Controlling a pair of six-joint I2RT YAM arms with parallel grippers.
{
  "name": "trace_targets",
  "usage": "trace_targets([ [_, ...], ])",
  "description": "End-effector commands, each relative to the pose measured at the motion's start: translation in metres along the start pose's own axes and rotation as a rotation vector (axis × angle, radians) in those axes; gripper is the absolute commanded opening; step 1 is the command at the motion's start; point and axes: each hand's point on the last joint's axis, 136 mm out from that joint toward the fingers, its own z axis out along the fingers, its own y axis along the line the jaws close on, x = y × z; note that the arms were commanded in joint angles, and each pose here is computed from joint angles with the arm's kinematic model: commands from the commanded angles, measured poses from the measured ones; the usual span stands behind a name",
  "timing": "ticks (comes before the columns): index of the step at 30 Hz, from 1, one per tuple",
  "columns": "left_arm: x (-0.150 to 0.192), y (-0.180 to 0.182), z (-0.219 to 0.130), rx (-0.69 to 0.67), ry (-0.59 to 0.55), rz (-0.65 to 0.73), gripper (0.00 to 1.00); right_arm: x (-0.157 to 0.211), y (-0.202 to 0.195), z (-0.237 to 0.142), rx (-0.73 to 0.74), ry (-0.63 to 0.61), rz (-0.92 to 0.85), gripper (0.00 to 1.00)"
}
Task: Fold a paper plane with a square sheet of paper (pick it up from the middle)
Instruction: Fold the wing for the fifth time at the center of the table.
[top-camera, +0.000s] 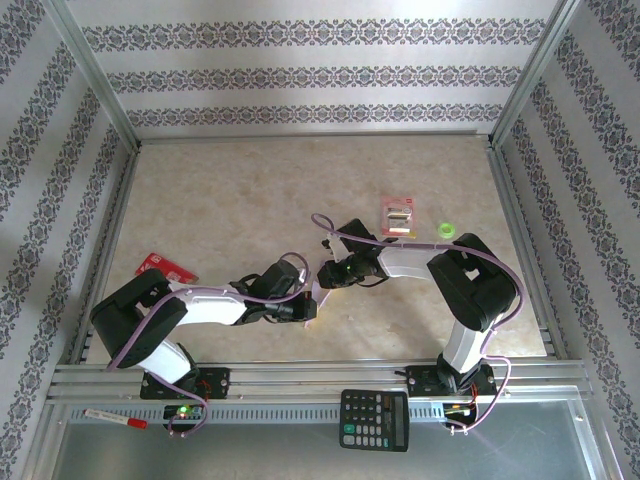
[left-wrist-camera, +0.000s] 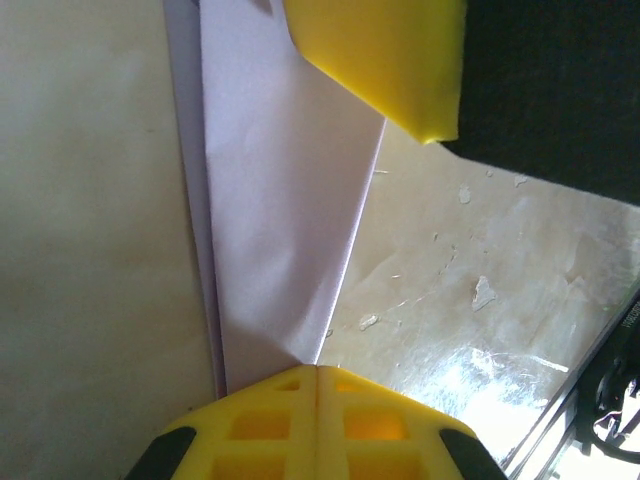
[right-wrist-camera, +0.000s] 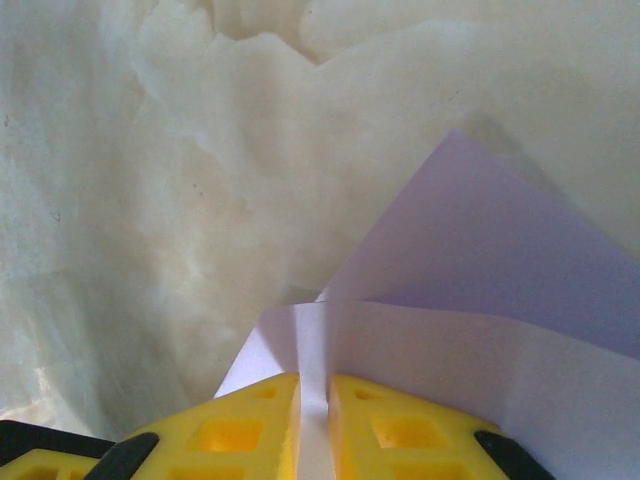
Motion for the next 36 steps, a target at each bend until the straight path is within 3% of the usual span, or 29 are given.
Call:
trace_targets([
  [1, 0.022, 0.023, -0.002, -0.052, 0.07, -0.056, 0.02, 0.017, -0.025, 0.009, 0.084, 0.055, 0.035, 0.18],
  [29, 0.08, 0.044, -0.03, -0.093, 0.179, -0.1, 0.0, 0.025, -0.038, 0.016, 0.139, 0.114, 0.079, 0.17],
  [33, 0.073, 0.028, -0.042, -0.07, 0.165, -0.046, 0.0, 0.027, -0.038, 0.016, 0.14, 0.118, 0.078, 0.17],
  [36, 0.049, 0.002, -0.053, -0.008, 0.076, 0.018, 0.0, 0.026, -0.037, 0.017, 0.136, 0.116, 0.076, 0.17],
])
